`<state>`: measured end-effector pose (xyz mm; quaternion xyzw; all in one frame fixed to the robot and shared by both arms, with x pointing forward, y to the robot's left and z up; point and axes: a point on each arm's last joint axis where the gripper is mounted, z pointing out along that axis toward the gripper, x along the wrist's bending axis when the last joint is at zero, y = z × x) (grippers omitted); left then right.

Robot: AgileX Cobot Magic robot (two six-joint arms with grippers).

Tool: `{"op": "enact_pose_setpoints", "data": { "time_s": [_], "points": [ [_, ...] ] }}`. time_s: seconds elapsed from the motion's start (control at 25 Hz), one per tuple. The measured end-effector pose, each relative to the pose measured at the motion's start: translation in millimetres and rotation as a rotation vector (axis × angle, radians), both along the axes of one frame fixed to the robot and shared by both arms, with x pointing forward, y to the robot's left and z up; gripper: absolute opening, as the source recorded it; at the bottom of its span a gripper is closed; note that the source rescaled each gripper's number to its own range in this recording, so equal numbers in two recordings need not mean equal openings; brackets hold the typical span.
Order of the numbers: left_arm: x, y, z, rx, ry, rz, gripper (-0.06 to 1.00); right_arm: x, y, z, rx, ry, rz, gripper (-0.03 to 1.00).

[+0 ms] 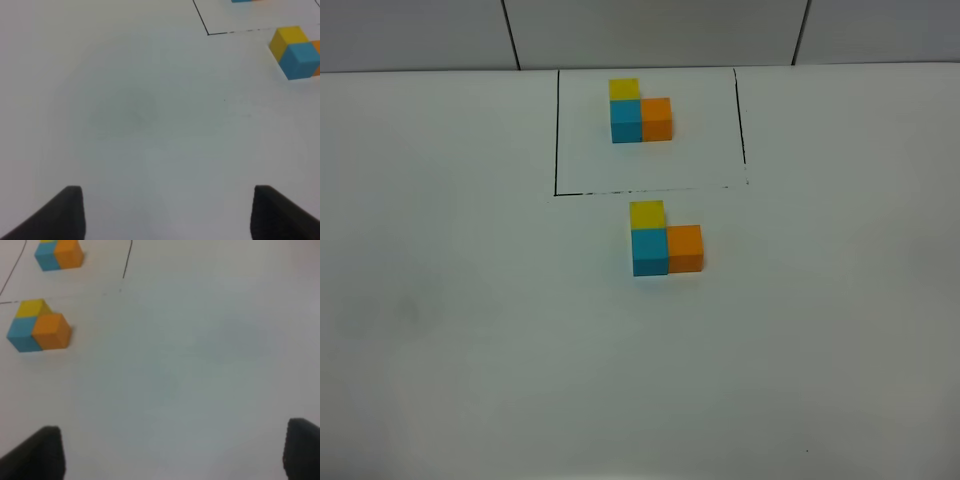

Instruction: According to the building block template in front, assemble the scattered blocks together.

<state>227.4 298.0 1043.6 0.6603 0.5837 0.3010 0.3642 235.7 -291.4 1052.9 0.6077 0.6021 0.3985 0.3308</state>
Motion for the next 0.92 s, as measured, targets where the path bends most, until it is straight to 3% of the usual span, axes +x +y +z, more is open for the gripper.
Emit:
{"op": "enact_pose_setpoints", "data": {
  "time_s": [0.92],
  "points": [
    [0.0, 0.0, 0.0, 0.000, 0.000, 0.000, 0.48, 0.0, -0.1, 0.0, 0.000, 0.000, -0.004, 0.76]
  ]
}}
